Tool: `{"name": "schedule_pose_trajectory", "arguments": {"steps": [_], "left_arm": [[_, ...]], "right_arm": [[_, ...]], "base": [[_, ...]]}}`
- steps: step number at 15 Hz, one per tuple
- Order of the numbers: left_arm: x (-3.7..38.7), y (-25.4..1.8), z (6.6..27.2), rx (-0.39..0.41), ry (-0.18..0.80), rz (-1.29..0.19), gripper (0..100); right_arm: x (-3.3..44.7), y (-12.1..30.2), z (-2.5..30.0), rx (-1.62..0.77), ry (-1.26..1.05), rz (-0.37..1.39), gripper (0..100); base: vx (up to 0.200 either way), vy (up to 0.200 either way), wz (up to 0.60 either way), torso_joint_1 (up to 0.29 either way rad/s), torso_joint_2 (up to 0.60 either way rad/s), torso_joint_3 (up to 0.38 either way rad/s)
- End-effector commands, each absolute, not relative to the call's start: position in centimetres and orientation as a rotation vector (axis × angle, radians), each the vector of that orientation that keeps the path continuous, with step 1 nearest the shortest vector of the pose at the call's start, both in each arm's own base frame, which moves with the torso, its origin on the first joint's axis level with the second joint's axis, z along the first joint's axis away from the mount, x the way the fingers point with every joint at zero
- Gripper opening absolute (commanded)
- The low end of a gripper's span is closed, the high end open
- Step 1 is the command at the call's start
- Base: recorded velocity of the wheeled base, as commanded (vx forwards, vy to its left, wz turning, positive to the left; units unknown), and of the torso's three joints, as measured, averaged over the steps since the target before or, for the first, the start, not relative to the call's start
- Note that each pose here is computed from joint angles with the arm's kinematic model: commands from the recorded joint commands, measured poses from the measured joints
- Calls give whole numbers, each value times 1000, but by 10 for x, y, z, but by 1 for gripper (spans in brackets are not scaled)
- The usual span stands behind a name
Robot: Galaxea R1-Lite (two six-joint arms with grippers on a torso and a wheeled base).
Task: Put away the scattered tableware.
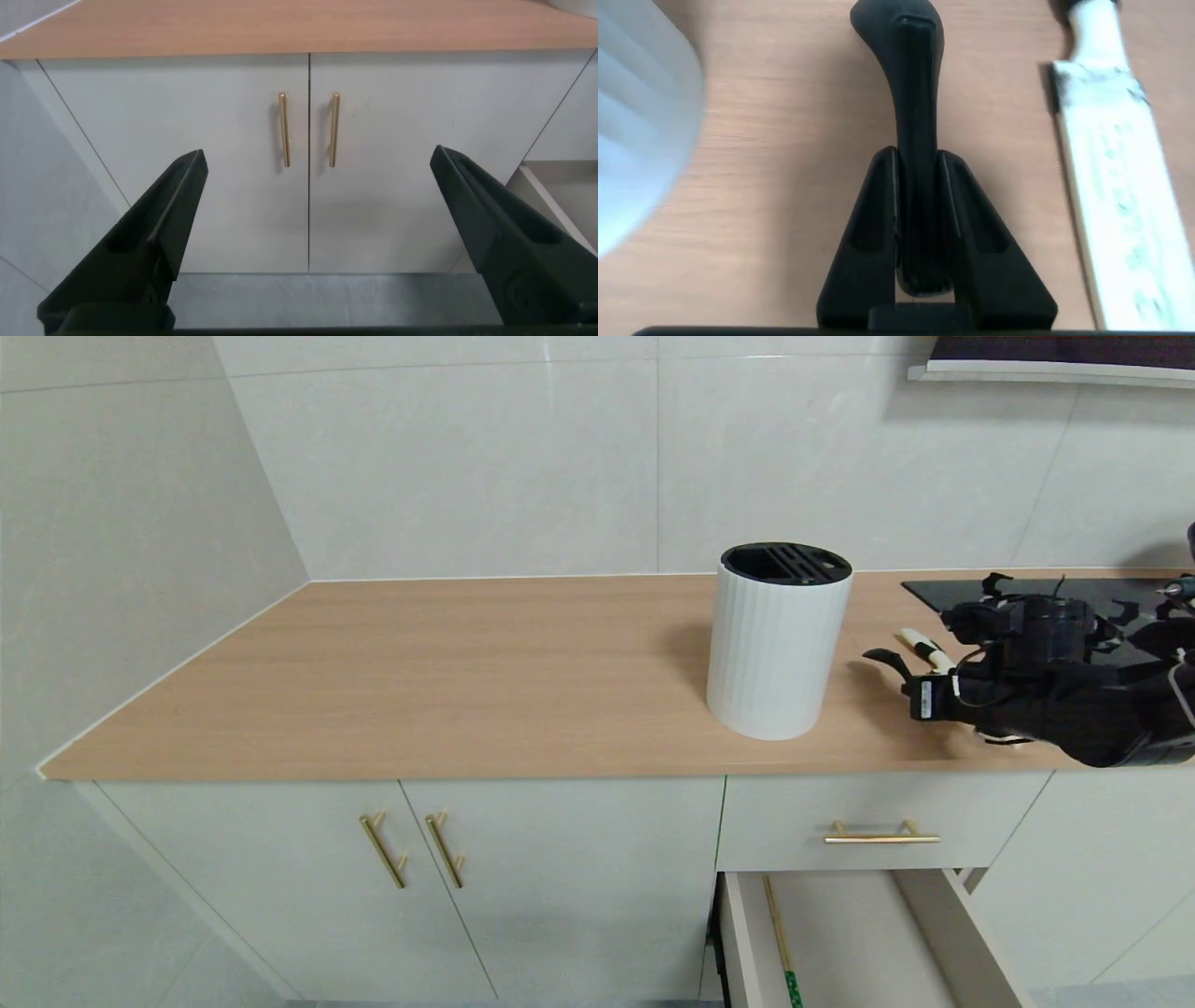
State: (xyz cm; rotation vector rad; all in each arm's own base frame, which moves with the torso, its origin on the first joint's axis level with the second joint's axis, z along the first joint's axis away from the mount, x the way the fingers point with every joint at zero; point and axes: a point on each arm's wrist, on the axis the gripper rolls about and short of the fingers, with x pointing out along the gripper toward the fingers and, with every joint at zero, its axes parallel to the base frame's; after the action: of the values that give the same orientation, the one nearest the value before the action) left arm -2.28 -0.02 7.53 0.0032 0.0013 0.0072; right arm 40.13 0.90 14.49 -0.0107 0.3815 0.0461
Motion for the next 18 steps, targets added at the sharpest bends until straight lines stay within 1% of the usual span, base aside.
{"name": "schedule_pose_trajectory", "arguments": {"steps": [1, 3, 4, 5, 6, 8, 9, 10, 12, 14, 18], "left_arm": [[-23, 0, 75, 3, 2, 8, 100], [-23, 0, 75, 3, 2, 8, 100], [-23, 0, 75, 3, 2, 8, 100], [-23, 0, 75, 3, 2, 8, 100], [-23, 0, 75, 3, 2, 8, 100], [-23, 0, 75, 3, 2, 8, 100], [-23, 0, 75, 3, 2, 8, 100], [-23, 0, 75, 3, 2, 8, 100], [-23, 0, 75, 3, 2, 8, 100], [-23, 0, 75, 3, 2, 9, 100], [-23, 0, 75, 3, 2, 8, 100]], "right_arm": [[377, 17, 183, 55, 358, 52, 0], [338, 32, 209, 135, 440, 77, 0], [324, 36, 217, 154, 473, 83, 0], [300, 40, 228, 179, 524, 91, 0], [286, 42, 232, 192, 552, 93, 0], [241, 42, 242, 208, 577, 109, 0], [241, 42, 242, 208, 577, 109, 0], [200, 46, 241, 192, 590, 158, 0], [167, 47, 228, 180, 613, 205, 0], [158, 45, 216, 171, 645, 213, 0], [157, 46, 201, 138, 701, 228, 0]], "base": [[0, 0, 0, 0, 0, 0], [0, 0, 0, 0, 0, 0], [0, 0, 0, 0, 0, 0], [0, 0, 0, 0, 0, 0], [0, 0, 0, 0, 0, 0], [0, 0, 0, 0, 0, 0], [0, 0, 0, 0, 0, 0], [0, 0, 0, 0, 0, 0], [0, 0, 0, 0, 0, 0], [0, 0, 0, 0, 0, 0], [0, 0, 0, 0, 0, 0]]}}
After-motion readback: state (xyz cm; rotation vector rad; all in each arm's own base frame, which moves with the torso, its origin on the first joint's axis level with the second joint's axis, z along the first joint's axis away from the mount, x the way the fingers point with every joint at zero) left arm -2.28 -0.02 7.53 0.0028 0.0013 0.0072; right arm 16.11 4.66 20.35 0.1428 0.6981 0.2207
